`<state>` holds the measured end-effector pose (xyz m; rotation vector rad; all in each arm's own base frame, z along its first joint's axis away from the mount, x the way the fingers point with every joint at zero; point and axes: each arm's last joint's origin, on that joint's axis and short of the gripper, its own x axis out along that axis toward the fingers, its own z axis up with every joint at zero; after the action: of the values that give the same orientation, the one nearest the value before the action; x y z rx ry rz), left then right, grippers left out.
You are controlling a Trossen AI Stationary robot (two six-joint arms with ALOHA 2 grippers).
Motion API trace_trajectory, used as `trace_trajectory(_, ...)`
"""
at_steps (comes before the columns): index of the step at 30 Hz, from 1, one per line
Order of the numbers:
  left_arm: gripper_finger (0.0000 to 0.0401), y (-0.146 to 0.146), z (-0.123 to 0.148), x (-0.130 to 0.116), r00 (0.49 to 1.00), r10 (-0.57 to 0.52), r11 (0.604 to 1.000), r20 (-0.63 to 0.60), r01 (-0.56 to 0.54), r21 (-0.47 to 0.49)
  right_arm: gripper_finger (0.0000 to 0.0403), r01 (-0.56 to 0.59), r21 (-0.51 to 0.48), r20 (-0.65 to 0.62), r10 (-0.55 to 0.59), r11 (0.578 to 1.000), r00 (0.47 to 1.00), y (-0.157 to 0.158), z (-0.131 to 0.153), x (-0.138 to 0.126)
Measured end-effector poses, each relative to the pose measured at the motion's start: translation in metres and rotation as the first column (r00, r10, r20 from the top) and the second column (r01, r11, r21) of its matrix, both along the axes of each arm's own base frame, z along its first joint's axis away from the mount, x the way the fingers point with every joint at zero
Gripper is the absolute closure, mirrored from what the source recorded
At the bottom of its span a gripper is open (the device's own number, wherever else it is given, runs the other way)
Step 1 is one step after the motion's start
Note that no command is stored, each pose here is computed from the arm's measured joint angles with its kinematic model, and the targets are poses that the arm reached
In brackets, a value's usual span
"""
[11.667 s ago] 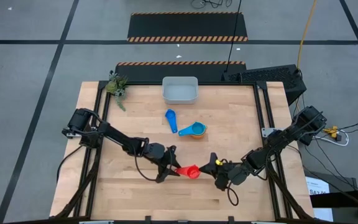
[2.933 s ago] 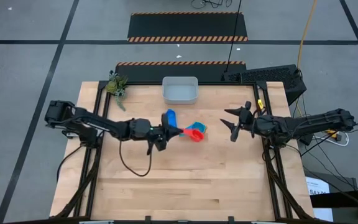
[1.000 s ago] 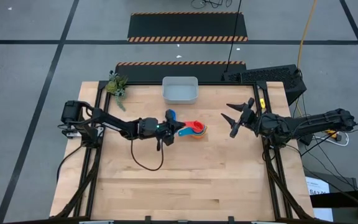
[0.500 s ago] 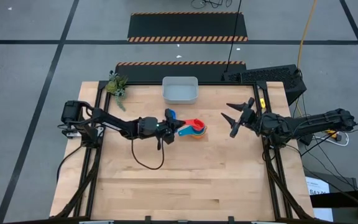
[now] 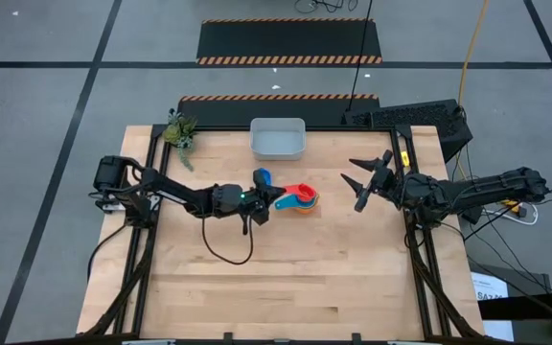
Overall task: Nest measuring cups in basket
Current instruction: Stack the red measuring cup into the light blue measuring cup
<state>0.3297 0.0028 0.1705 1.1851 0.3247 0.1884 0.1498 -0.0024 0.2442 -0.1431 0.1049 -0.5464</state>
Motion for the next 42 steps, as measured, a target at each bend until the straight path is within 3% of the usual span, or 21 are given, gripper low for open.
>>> trace_trajectory(29,0.0391,0.003,0.0,0.008,1.0,-0.016,1.0,0.01,0.016,-0.017,0.0179,-0.001,0.001,0.01,0.001,1.0,1.0,0.0,0.001,0.0)
trace_trajectory(33,0.0391,0.001,-0.008,0.019,1.0,-0.018,1.0,-0.003,0.018,0.001,0.0179,-0.002,-0.002,0.016,0.002,1.0,1.0,0.0,0.002,0.0)
trace_trajectory(39,0.0391,-0.006,-0.021,0.024,0.995,0.075,0.992,-0.067,-0.068,0.104,0.0179,-0.005,-0.004,0.02,0.005,1.0,1.0,0.0,0.002,0.0)
trace_trajectory(42,0.0391,-0.007,-0.02,0.023,0.994,0.088,0.992,-0.06,-0.082,0.092,0.0179,-0.005,-0.008,0.018,0.005,1.0,1.0,0.0,0.002,0.0)
